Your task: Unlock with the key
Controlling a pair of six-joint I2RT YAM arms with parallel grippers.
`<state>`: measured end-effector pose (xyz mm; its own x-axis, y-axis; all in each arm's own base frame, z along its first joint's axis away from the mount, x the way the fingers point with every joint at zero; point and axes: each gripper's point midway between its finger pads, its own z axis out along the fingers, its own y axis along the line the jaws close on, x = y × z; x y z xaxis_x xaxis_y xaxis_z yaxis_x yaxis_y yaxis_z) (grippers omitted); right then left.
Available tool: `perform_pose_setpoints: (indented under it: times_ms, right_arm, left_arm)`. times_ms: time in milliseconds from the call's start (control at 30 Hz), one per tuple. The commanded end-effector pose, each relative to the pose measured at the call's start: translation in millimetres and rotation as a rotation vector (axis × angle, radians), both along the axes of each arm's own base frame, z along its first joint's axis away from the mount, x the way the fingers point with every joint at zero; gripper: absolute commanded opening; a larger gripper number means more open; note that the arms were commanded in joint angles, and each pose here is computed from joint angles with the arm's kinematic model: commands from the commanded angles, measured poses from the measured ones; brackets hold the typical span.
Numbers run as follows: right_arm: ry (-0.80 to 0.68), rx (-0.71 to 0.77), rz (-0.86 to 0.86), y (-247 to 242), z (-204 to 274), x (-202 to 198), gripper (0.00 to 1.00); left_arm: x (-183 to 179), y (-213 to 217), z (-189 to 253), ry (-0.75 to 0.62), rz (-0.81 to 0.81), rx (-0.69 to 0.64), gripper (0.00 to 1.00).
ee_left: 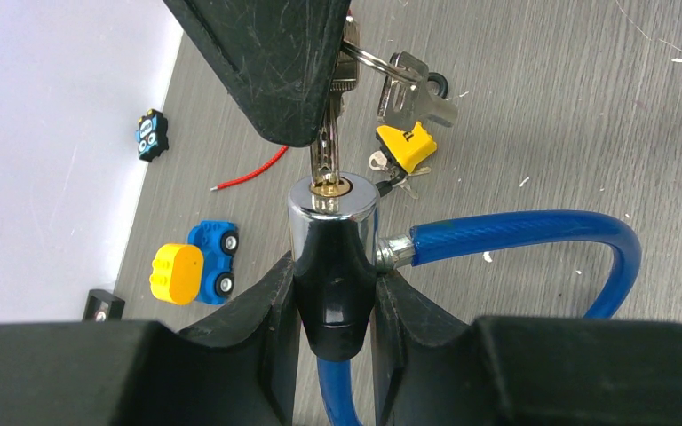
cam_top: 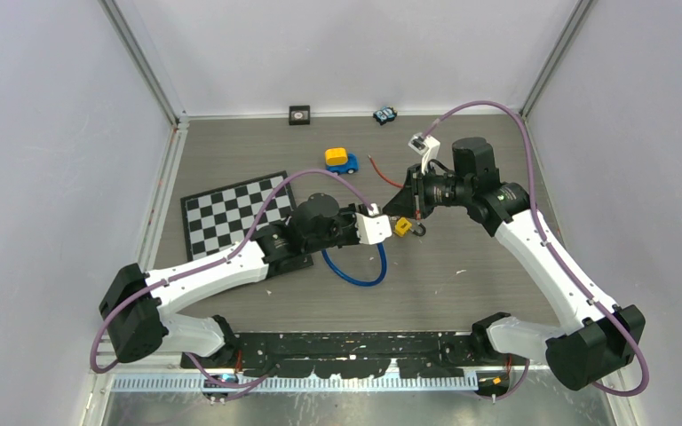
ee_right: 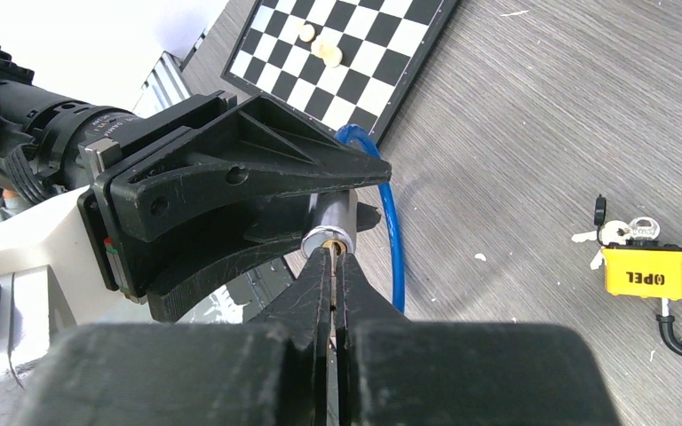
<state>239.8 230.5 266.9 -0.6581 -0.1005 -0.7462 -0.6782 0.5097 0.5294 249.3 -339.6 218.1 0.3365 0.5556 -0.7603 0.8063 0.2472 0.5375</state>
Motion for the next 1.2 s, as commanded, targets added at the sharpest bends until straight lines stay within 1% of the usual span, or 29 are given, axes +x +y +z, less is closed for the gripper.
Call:
perform_pose_setpoints:
  times_ms: [0,233,600,933,1167]
  right_arm:
    - [-0.058,0.013,0.008,0.8,6.9,4.7,0.00]
    - [-0.065,-0.003,0.014,-0.9,3.2,3.8,0.00]
    - [-0.053,0.016,0.010,2.4,5.2,6.0,0.00]
    - [-0.068,-0.071,-0.078,-1.2,-0.8,20.4,0.00]
    - [-0.070,-0.072,-0.075,2.7,-3.7,19.2,0.00]
  left_arm:
    - [-1.2,-7.4,39.7,-0.067,-0.017,-0.124,0.00]
    - [-1.3,-6.3,41.0,-0.067,-0.013,-0.129,0.00]
    - [-1.2,-7.7,41.5,-0.066,-0.016,-0.130,0.00]
    - [9.6,-14.9,39.6,-0.057,0.013,-0.106,0.00]
    - [15.9,-21.6,44.6,-0.044,0.035,-0.125,0.00]
